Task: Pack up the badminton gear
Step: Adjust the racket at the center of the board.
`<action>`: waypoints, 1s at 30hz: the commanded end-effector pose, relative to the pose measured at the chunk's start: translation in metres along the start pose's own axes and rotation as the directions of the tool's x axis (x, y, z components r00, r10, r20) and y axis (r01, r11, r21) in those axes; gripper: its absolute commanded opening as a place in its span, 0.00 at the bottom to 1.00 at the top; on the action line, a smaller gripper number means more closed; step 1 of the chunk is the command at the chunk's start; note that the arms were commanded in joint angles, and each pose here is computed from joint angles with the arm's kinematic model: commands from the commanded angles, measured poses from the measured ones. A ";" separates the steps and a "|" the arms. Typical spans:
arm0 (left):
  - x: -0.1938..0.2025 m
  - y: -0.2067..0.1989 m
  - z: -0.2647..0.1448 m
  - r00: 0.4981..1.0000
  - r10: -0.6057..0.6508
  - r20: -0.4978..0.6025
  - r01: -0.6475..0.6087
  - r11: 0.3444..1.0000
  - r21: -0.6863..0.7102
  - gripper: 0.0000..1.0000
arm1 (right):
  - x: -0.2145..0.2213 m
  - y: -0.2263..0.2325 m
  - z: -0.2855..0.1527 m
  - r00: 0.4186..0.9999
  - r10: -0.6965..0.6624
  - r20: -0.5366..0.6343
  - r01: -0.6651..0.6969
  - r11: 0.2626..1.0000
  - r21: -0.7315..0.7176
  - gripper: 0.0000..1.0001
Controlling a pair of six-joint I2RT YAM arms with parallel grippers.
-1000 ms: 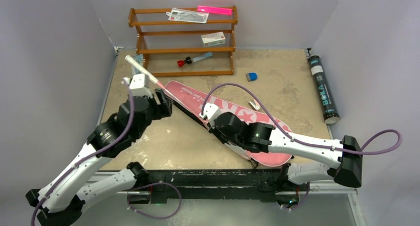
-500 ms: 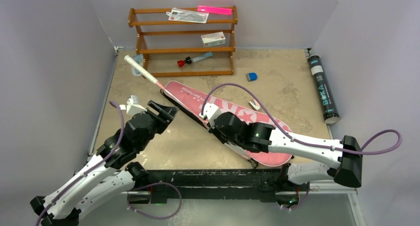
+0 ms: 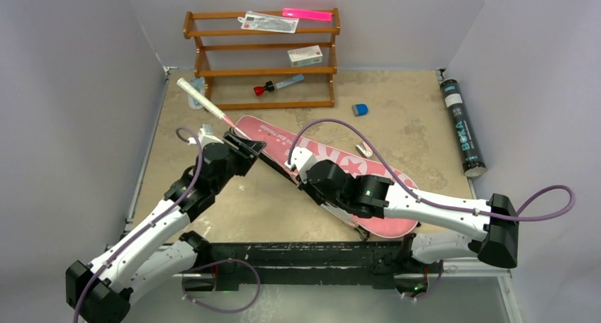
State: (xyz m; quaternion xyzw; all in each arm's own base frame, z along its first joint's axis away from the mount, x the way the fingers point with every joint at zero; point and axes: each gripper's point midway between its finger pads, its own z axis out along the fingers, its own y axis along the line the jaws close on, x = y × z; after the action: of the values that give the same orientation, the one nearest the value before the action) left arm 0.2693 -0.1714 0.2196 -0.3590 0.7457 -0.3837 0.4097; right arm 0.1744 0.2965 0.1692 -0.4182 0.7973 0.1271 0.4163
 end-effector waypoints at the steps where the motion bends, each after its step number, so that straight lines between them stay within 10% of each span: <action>1: 0.012 -0.012 0.007 0.997 -0.034 -0.070 0.039 0.997 0.065 0.50 | -0.040 0.000 -0.009 0.992 0.031 0.125 -0.030 1.000 -0.007 0.00; 14: 0.035 0.008 0.034 0.987 -0.059 -0.146 0.065 0.997 0.036 0.25 | -0.039 0.003 -0.005 0.993 0.018 0.117 -0.017 1.000 -0.015 0.00; 17: 0.033 0.009 0.035 0.990 -0.042 -0.136 0.049 0.997 0.052 0.04 | -0.040 0.007 -0.004 0.993 0.017 0.119 -0.013 0.999 -0.039 0.01; 21: 0.025 0.009 0.032 0.994 0.063 -0.085 -0.054 0.993 0.103 0.00 | -0.045 0.026 -0.010 0.994 0.040 0.098 -0.026 0.989 -0.143 0.50; 30: 0.027 0.053 0.010 0.995 0.075 -0.066 -0.068 0.993 0.100 0.00 | -0.075 0.044 -0.057 0.984 0.113 0.140 -0.064 0.948 -0.311 0.71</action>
State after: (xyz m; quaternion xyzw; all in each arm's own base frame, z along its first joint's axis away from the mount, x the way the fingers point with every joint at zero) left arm 0.2609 -0.1832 0.1630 -0.3185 0.7590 -0.4181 0.3843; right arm 0.1476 0.3319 0.2148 -0.4352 0.7706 0.2429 0.3972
